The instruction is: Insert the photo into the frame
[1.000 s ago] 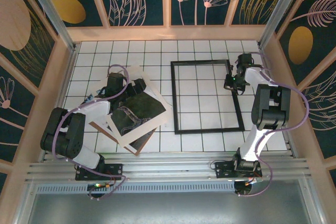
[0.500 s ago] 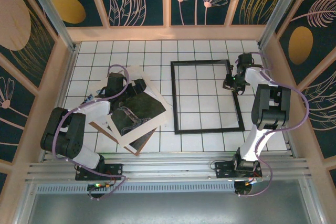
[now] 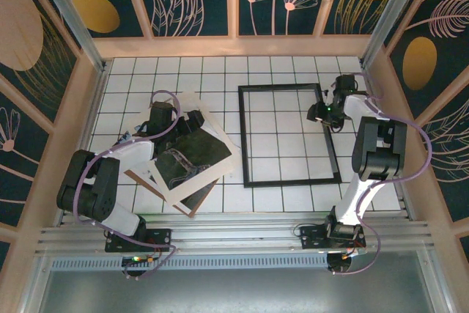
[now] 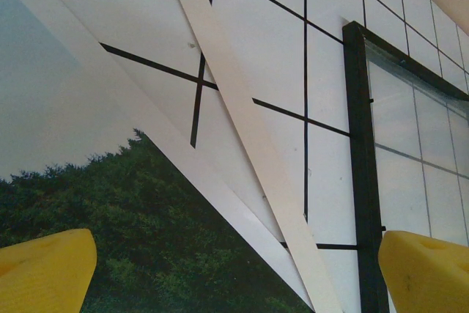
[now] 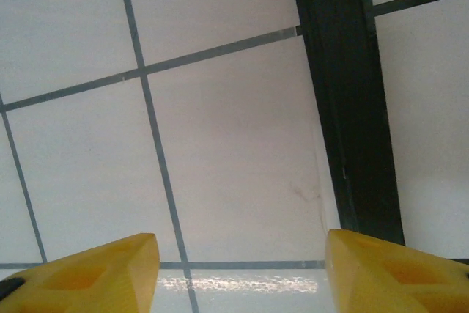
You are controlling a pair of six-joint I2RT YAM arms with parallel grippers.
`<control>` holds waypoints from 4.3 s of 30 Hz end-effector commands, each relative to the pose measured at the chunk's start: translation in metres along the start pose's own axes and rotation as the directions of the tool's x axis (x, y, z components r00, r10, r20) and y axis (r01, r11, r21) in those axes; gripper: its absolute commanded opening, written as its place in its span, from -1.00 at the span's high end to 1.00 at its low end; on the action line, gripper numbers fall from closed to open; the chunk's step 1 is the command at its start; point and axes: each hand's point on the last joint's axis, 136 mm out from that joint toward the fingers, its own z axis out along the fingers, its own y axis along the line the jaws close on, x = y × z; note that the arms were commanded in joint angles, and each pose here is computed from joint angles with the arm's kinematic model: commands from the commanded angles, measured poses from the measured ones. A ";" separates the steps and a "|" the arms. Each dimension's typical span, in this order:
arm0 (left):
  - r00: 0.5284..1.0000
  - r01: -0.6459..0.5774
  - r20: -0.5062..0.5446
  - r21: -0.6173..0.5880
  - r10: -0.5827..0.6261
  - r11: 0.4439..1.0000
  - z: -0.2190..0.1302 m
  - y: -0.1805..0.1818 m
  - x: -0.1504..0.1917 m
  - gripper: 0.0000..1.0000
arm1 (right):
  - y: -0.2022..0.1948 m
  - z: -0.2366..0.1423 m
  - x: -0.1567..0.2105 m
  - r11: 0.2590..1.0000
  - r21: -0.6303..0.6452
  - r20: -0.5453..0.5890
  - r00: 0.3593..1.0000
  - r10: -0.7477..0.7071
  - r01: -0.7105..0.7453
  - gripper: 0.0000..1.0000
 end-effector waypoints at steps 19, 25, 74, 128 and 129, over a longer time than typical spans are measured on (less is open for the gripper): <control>0.999 -0.033 0.017 -0.001 0.033 0.999 -0.004 -0.005 -0.006 -0.97 | 0.024 -0.017 -0.030 0.996 0.060 0.214 0.974 -0.072 0.060 -0.46; 0.996 -0.072 0.045 -0.084 0.076 0.994 -0.013 0.005 -0.013 -0.97 | 0.079 -0.017 -0.030 0.983 0.065 0.324 0.929 -0.182 0.170 -0.64; 0.985 0.174 0.072 -0.458 -0.158 0.872 -0.052 0.160 0.032 -0.90 | 0.387 0.114 0.117 0.837 -0.457 0.003 0.942 -0.336 0.300 -0.20; 0.959 0.190 0.277 -0.490 -0.055 0.851 -0.093 0.153 -0.013 -0.98 | 0.376 0.113 0.089 0.871 -0.280 0.054 0.913 -0.405 0.403 0.46; 0.958 0.193 0.281 -0.488 -0.057 0.851 -0.094 0.152 -0.013 -0.97 | 0.376 0.111 0.087 0.871 -0.295 0.055 0.917 -0.395 0.393 0.46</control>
